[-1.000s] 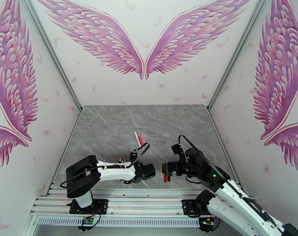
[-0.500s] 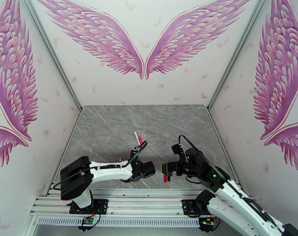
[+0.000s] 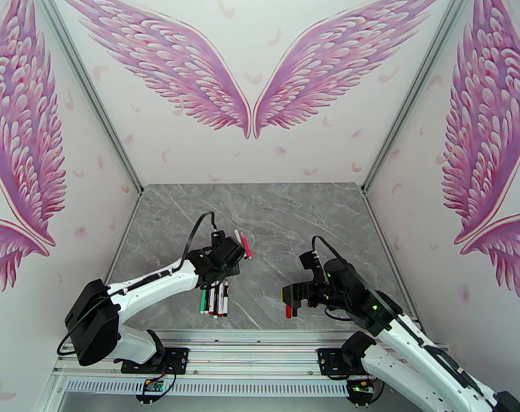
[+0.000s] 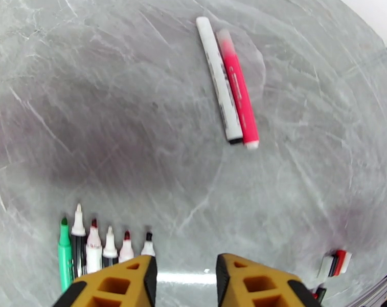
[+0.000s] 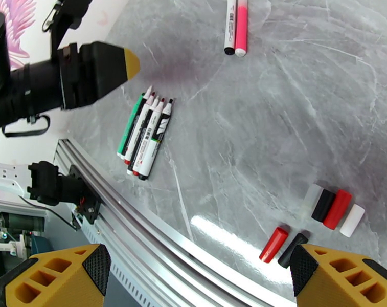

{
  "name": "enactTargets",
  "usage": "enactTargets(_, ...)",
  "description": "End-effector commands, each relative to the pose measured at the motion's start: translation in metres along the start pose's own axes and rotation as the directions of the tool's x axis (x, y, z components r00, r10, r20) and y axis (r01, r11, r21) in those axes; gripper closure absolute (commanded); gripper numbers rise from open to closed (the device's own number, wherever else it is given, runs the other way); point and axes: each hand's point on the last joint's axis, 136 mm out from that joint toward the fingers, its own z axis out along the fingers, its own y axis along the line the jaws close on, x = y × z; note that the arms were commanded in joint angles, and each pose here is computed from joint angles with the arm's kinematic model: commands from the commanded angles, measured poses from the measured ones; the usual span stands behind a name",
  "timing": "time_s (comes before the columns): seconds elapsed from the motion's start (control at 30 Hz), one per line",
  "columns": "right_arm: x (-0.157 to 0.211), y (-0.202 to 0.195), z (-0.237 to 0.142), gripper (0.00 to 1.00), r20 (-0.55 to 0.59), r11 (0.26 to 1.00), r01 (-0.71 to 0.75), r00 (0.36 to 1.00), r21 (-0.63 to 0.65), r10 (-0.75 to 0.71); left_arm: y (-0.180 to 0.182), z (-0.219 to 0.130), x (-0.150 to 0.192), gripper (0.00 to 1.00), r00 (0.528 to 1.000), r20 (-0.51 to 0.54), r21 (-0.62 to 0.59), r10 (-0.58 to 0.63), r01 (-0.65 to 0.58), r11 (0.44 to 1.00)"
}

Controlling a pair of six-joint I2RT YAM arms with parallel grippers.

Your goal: Open the pen caps

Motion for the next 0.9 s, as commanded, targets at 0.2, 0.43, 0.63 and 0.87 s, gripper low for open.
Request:
enactTargets(0.2, -0.01, 0.015, -0.008, 0.01, 0.031, 0.998, 0.036, 0.999, -0.041, -0.035, -0.025, 0.043, -0.041, 0.63, 0.999, -0.041, 0.073, 0.003, 0.0, 0.997)
enactTargets(0.43, -0.015, 0.015, -0.013, 0.01, 0.051, 0.999, 0.042, 0.998, -0.027, -0.04, -0.034, 0.09, -0.058, 0.64, 0.996, -0.076, 0.086, -0.038, 0.044, 0.995)
enactTargets(0.63, -0.015, 0.012, -0.014, 0.01, 0.048, 0.999, 0.047, 0.998, -0.006, -0.046, -0.051, 0.113, -0.067, 0.63, 0.996, -0.083, 0.116, -0.024, 0.033, 0.993)
enactTargets(0.87, -0.012, 0.008, -0.012, 0.01, 0.038, 0.999, 0.04, 0.998, 0.009, -0.041, -0.042, 0.128, -0.067, 0.64, 0.995, -0.099, 0.075, -0.031, 0.038, 0.996)
